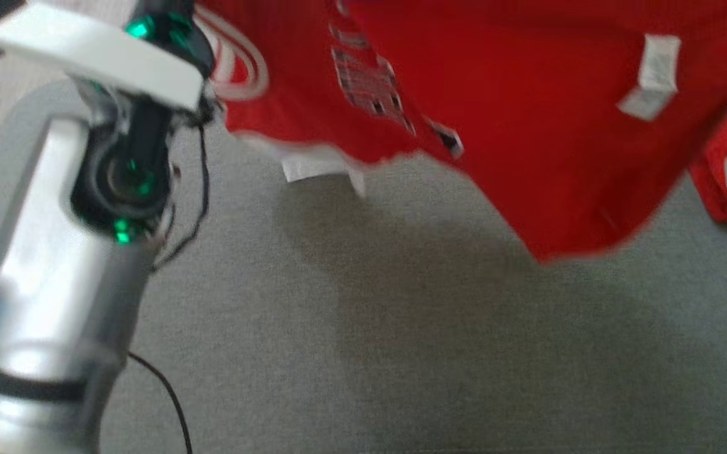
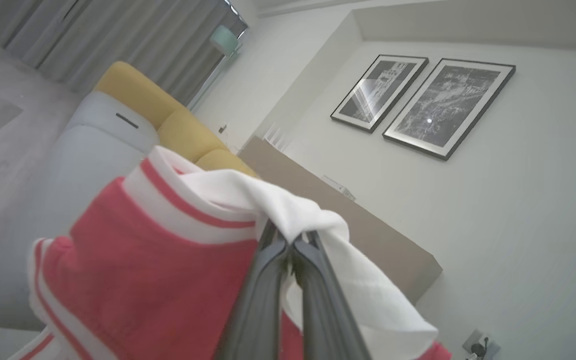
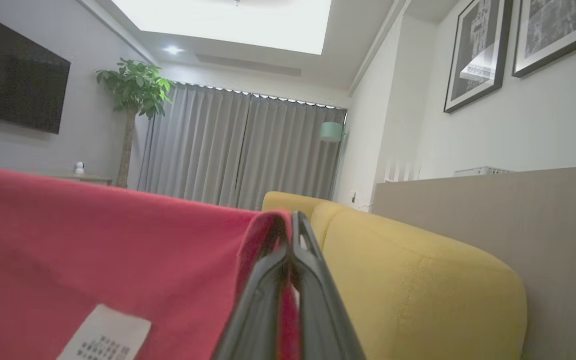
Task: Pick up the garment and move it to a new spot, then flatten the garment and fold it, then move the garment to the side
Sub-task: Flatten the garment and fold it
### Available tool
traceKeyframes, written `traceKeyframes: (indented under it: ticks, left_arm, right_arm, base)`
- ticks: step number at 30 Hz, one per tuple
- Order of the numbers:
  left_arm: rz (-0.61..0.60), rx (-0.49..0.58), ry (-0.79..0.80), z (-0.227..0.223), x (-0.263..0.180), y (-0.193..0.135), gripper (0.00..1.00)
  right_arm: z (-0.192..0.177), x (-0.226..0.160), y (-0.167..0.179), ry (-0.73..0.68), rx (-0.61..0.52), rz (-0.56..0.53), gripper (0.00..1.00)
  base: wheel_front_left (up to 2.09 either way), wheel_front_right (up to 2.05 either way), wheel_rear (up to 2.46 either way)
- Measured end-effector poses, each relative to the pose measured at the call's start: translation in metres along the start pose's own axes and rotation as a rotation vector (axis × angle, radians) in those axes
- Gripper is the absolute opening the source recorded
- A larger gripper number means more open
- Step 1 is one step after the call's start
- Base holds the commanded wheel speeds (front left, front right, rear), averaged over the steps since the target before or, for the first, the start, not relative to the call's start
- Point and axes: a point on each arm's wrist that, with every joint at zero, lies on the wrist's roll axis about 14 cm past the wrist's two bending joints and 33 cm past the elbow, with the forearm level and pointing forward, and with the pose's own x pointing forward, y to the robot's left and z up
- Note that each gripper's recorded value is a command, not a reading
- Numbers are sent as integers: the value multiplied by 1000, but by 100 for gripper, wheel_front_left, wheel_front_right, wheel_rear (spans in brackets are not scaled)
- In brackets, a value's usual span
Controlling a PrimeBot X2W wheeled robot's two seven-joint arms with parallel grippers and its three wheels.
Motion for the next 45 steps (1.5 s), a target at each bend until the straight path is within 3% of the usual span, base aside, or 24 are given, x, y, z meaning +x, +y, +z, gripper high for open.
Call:
traceKeyframes:
  ticks: [4,13,14,15,16,20,23,26,31,45]
  left_arm:
    - [98,-10,104,-27,-17,16,0]
    - [382,-40,315,-118,-33,120,0]
    - [395,-38,321,-124,-31,130,0]
    - [397,-32,319,-128,-28,137,0]
    - [397,-29,313,-131,-23,143,0]
    - [392,-16,279,-137,-9,158,0]
    - [383,-16,279,-146,-8,161,0]
    - [379,-13,280,-149,-8,162,0]
    - [376,-3,298,-153,-9,167,0]
    - [390,12,291,-149,-15,177,0]
  right_arm:
    - [-34,-10,6,148,14,12,0]
    - [-205,-65,46,721,96,58,0]
    - [-215,-64,52,734,106,61,8]
    - [-220,-60,55,729,115,59,49]
    - [-222,-52,55,704,112,54,100]
    - [-213,-27,42,576,80,6,100]
    - [-213,-36,29,551,67,-36,100]
    - [-222,-55,42,592,149,-47,100]
    - [-244,-93,99,757,367,12,100]
    - [-266,-101,127,912,477,81,100]
  base:
    - [0,0,0]
    - [0,0,0]
    - [0,0,0]
    - [0,0,0]
    - [0,0,0]
    - [0,0,0]
    - [0,0,0]
    - [0,0,0]
    - [0,0,0]
    - [0,0,0]
